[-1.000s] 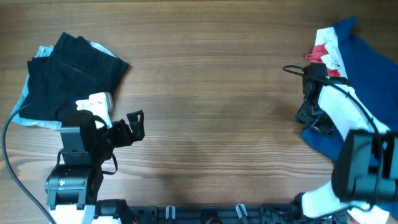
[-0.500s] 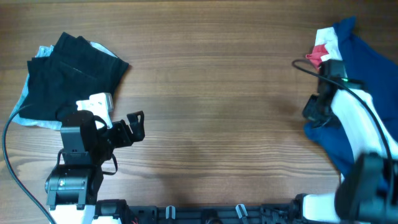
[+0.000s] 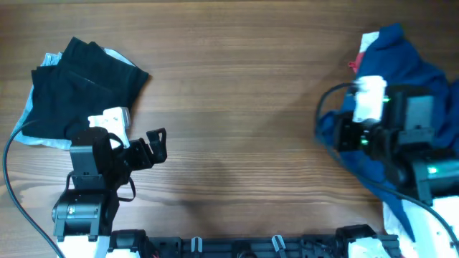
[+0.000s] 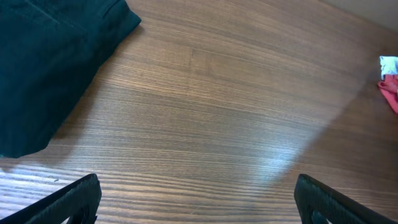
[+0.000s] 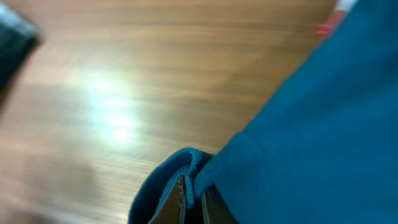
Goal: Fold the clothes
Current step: 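Drag the blue shirt with the right gripper toward the table center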
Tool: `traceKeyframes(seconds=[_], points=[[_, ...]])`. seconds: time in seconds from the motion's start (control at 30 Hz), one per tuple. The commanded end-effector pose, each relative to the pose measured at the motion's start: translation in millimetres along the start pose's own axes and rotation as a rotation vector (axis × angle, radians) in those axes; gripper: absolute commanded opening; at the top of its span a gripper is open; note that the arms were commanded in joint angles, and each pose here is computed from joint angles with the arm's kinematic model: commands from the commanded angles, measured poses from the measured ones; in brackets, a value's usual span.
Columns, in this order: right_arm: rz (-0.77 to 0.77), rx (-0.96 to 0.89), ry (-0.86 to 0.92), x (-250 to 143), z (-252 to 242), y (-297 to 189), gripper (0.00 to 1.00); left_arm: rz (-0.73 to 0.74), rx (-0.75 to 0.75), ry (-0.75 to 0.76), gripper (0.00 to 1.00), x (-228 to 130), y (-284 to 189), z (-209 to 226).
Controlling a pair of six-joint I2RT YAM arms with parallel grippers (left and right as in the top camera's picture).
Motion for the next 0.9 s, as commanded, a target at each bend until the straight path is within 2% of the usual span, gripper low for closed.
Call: traceKeyframes(seconds=[0.0, 0.17, 0.3, 0.37, 0.53, 0.57, 0.6, 0.7, 0.73, 0.8, 0.87], points=[[0.011, 0.241, -0.035, 9.4, 48.2, 16.8, 0.04, -0.017, -0.022, 0.002, 1.00, 5.1, -4.1, -4.3], [0.072, 0.389, -0.088, 18.5, 117.5, 79.6, 0.05, -0.017, -0.023, 0.002, 1.00, 5.0, -4.1, -4.3], [0.201, 0.425, -0.150, -2.8, 161.3, 142.2, 0.07, -0.017, -0.023, 0.002, 1.00, 5.0, -4.1, -4.3], [0.218, 0.437, -0.156, -9.5, 174.9, 160.2, 0.10, -0.017, -0.023, 0.002, 1.00, 5.0, -4.1, -4.3], [0.044, 0.477, -0.123, 8.4, 197.4, 181.3, 0.19, -0.017, -0.023, 0.002, 1.00, 5.1, -4.1, -4.3], [-0.003, 0.464, -0.119, 14.6, 197.5, 180.3, 0.26, -0.017, -0.023, 0.002, 1.00, 5.1, -4.1, -4.3], [-0.040, 0.438, -0.111, 20.3, 194.7, 179.1, 0.47, -0.017, -0.023, 0.002, 1.00, 5.1, -4.1, -4.3], [-0.077, 0.335, -0.086, 28.6, 177.5, 172.0, 0.69, -0.015, -0.027, 0.002, 1.00, 5.0, -4.1, -4.6], [-0.091, 0.258, -0.064, 33.4, 161.9, 163.3, 0.86, -0.012, -0.039, 0.001, 1.00, 4.7, -4.2, -5.5], [-0.124, 0.139, -0.027, 41.2, 136.6, 144.9, 1.00, -0.004, -0.068, -0.004, 1.00, 4.2, -4.2, -7.6], [-0.163, 0.052, 0.015, 48.7, 109.7, 117.4, 1.00, 0.006, -0.068, -0.058, 1.00, 4.1, -2.5, -7.3]])
Point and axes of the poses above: each gripper's point midway between its finger pads, its own y axis out along the fingers, its own z axis along the line the jaws close on, x = y × z, the point moved 10 cm from there along -y, back along the fingers, and after that the axes turned 1 degree about y, right-handed, at the moved point
